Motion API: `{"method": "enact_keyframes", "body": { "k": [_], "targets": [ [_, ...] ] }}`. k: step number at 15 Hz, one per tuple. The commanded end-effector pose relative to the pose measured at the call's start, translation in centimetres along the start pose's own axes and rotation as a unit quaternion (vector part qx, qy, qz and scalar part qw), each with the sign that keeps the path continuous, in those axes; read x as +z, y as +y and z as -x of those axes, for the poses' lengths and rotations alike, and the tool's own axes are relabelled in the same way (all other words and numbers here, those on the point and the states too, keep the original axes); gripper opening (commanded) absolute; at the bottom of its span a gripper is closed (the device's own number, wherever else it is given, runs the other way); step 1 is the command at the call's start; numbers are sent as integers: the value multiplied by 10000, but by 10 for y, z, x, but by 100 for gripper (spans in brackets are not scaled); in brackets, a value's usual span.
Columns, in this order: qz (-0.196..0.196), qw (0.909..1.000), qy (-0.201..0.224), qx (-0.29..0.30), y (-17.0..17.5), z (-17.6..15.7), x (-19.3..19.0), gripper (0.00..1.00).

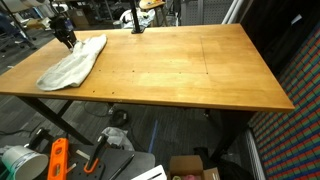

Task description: Fold the towel in half from right to left

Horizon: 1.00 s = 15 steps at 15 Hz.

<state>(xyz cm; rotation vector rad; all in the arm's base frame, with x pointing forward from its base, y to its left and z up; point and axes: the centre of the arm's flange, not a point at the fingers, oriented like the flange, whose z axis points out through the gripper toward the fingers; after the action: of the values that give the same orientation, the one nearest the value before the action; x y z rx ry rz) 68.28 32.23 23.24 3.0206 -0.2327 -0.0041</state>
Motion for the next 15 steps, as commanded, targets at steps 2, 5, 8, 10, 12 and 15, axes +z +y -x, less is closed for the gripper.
{"method": "enact_keyframes", "body": {
  "k": [2,5,8,10,12,15],
  "targets": [
    [-36,9996,78,282,6,-17,-3,16],
    [-73,9992,36,404,15,-24,-6,11],
    [-136,9982,50,582,18,-31,-17,15],
    [-189,9965,16,809,18,-42,-32,17],
    [-298,9932,64,1123,17,-54,-49,17],
    [-401,9866,185,1570,19,-73,-71,15]
  ]
}}
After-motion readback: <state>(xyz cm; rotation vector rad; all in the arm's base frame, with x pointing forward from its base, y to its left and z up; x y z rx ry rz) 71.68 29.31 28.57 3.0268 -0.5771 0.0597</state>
